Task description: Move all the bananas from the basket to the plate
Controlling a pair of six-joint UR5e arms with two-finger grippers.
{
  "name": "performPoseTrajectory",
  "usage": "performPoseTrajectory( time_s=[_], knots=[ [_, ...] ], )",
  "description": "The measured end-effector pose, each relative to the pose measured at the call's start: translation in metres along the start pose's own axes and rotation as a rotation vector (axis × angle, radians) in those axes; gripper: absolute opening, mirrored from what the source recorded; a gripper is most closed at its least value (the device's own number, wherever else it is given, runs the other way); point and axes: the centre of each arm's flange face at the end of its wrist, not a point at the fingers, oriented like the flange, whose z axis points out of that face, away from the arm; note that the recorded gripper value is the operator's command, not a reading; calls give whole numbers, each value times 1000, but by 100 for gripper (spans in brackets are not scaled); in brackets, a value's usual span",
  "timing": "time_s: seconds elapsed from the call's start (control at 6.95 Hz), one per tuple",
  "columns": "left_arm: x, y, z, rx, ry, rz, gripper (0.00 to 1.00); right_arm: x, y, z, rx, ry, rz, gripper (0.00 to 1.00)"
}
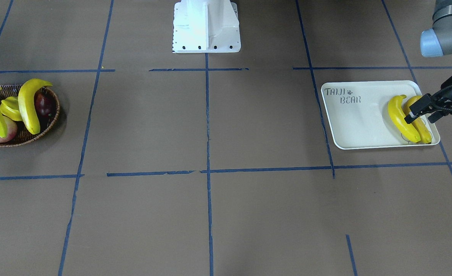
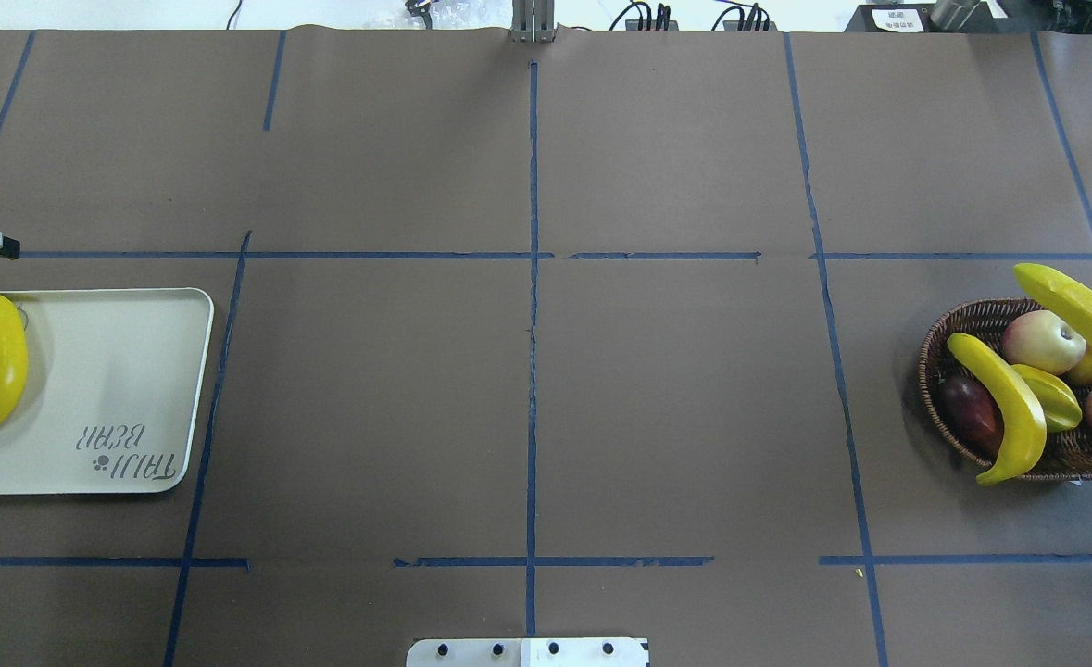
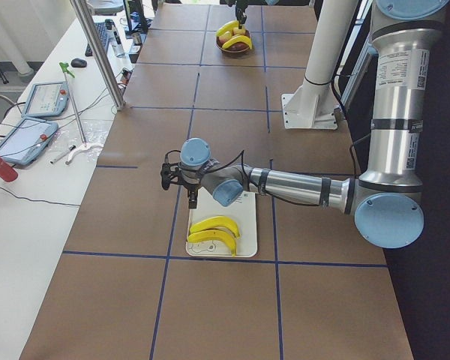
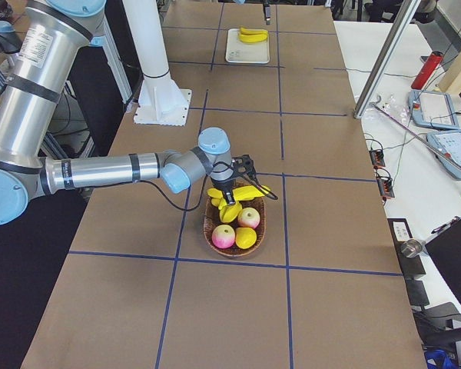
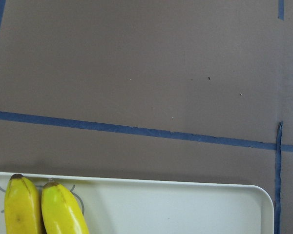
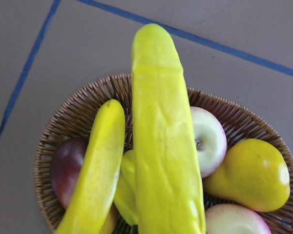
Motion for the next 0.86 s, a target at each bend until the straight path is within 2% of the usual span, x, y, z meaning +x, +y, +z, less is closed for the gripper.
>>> performPoseTrajectory(
  time_s=[0.29,0.58,0.86],
  knots=[
    [16,-6,-3,-10,35,19,100,-18,-45,-11,39,-119,2,0],
    [49,-23,-11,10,75,24,100,-68,-118,-29,87,-236,176,0],
    [105,-46,-25,37,136,-24,100,-147,-181,-44,102,-343,306,0]
  ],
)
